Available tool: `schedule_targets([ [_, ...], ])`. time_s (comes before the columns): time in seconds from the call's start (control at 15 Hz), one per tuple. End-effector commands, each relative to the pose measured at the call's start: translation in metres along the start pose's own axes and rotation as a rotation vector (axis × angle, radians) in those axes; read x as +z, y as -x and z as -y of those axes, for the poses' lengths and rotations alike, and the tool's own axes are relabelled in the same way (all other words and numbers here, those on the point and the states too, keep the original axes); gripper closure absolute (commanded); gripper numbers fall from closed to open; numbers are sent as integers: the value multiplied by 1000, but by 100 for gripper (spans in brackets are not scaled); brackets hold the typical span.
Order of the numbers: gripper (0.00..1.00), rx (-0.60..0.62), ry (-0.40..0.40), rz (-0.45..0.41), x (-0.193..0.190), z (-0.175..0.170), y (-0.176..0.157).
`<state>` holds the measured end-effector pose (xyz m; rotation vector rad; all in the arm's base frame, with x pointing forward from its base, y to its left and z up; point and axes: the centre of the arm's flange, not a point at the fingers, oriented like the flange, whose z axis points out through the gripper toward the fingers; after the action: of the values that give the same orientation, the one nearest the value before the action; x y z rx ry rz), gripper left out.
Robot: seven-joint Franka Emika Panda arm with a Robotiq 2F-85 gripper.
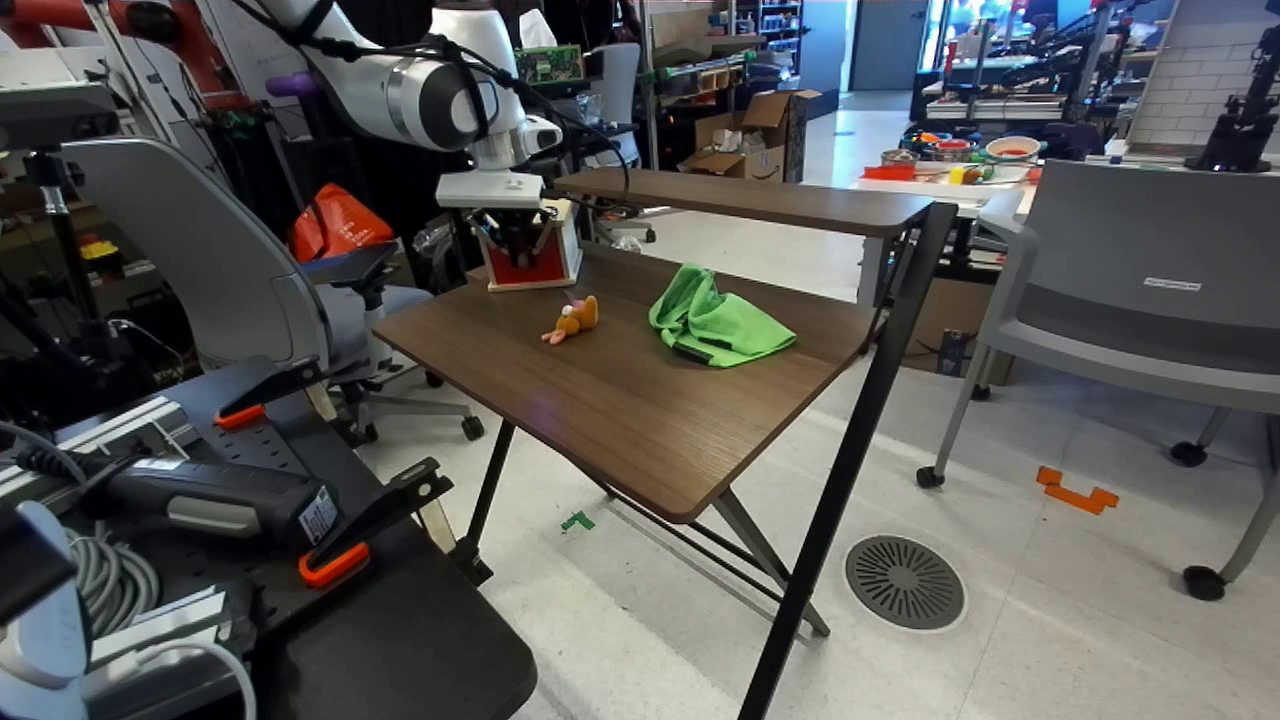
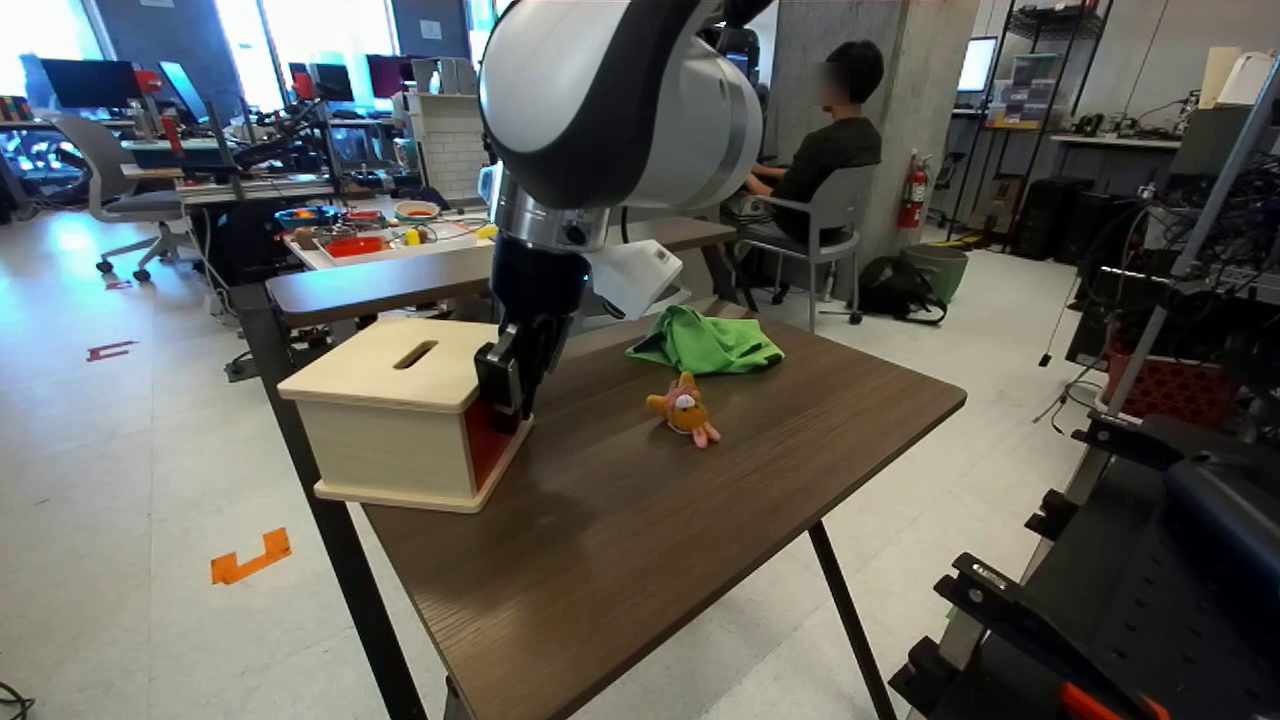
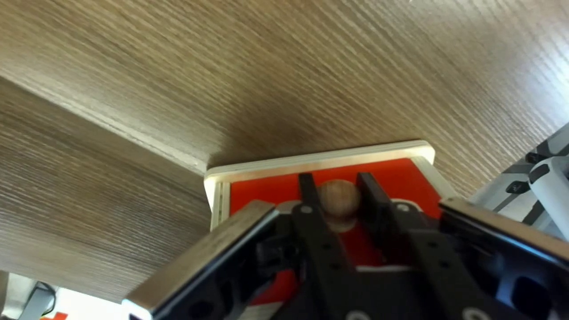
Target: Open the drawer
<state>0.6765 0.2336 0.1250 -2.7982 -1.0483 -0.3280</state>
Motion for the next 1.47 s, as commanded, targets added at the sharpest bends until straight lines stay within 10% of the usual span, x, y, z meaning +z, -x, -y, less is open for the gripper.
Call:
schedule_targets([
  [0.0, 93, 8, 9, 35, -4, -12, 5],
  [1.4, 93, 44, -6, 214, -21, -38, 63],
])
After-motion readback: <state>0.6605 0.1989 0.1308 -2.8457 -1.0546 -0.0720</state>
